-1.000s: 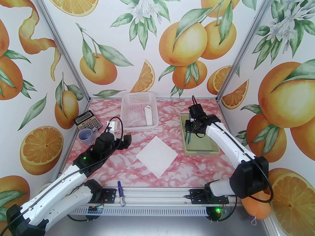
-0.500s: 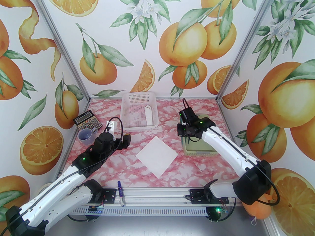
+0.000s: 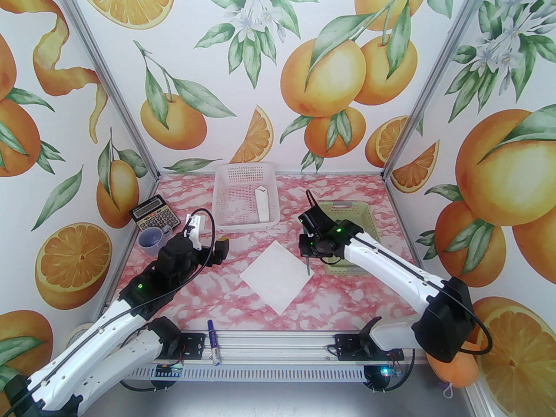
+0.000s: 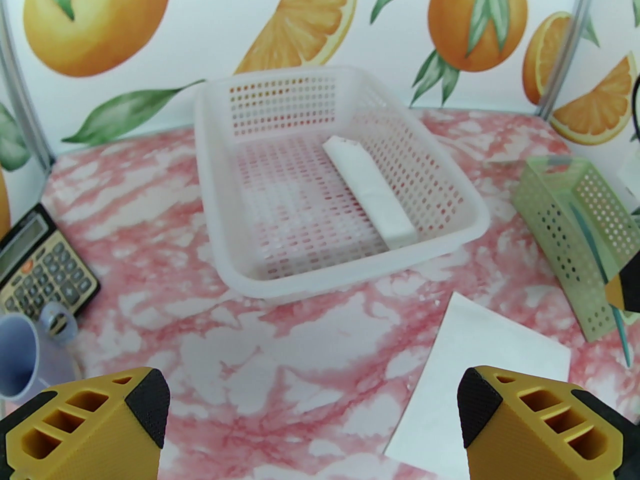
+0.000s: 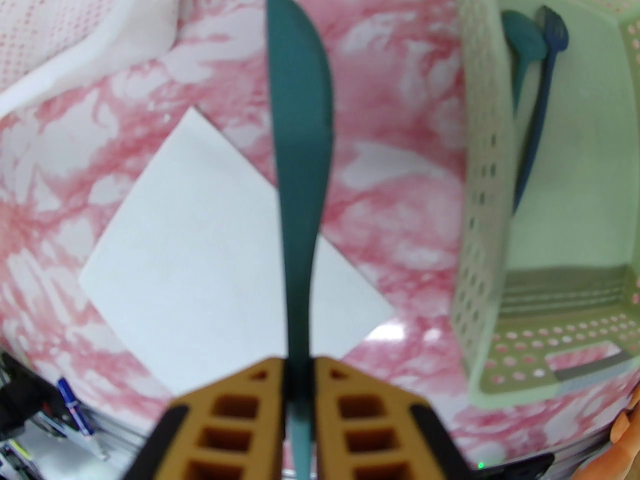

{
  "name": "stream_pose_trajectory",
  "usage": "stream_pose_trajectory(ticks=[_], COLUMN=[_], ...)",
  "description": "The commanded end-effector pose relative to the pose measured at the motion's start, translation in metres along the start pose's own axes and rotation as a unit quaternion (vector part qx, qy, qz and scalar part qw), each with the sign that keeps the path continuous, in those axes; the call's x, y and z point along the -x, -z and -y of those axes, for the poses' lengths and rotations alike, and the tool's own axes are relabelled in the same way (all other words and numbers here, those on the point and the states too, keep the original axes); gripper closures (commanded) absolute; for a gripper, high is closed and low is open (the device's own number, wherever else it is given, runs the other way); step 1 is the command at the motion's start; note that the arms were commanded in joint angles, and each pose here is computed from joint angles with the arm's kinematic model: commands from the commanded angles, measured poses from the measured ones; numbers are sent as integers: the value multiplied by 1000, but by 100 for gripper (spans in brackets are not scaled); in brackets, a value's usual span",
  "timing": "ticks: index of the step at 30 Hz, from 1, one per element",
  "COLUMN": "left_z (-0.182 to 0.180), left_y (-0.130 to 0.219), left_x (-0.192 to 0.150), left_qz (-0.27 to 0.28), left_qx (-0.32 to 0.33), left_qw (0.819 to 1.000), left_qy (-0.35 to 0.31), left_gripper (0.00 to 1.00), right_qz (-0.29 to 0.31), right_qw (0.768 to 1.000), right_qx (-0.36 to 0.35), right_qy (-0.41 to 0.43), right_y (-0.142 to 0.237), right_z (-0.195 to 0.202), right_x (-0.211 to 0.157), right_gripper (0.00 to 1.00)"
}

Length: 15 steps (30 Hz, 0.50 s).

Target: Place the utensils on the paper napkin and roll it up

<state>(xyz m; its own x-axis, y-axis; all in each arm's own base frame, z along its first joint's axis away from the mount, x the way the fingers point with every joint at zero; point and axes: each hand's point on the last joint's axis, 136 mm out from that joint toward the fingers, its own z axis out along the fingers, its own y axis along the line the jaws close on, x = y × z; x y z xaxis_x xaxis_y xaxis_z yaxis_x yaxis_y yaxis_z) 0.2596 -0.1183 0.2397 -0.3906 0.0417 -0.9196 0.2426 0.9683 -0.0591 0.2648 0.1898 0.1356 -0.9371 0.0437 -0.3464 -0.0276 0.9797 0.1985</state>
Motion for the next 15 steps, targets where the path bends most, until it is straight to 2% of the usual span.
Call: stream_pose_trajectory(ticks=[1, 5, 11, 13, 15], left_z=[12, 27, 65, 69, 69], left_y=[14, 23, 38, 39, 36], left_x=[21, 28, 22, 17, 13], left_qz=[29, 53, 111, 122, 123], left_qx=[-40, -87, -196, -211, -210], left_qw=[998, 990, 953, 945, 945], left_qy=[-42, -95, -202, -219, -221], left_gripper=[0, 0, 0, 0, 0], right_qz=[-6, -14, -30, -35, -39], right_qw=[1000, 1000, 999, 999, 999], right_qx=[15, 19, 29, 32, 32], right_qy=[-10, -3, 1, 3, 6], right_y=[-10, -20, -40, -46, -51], right_z=[-14, -26, -43, -49, -52], right_x=[-6, -14, -28, -31, -35], right_gripper=[85, 84, 84, 85, 85])
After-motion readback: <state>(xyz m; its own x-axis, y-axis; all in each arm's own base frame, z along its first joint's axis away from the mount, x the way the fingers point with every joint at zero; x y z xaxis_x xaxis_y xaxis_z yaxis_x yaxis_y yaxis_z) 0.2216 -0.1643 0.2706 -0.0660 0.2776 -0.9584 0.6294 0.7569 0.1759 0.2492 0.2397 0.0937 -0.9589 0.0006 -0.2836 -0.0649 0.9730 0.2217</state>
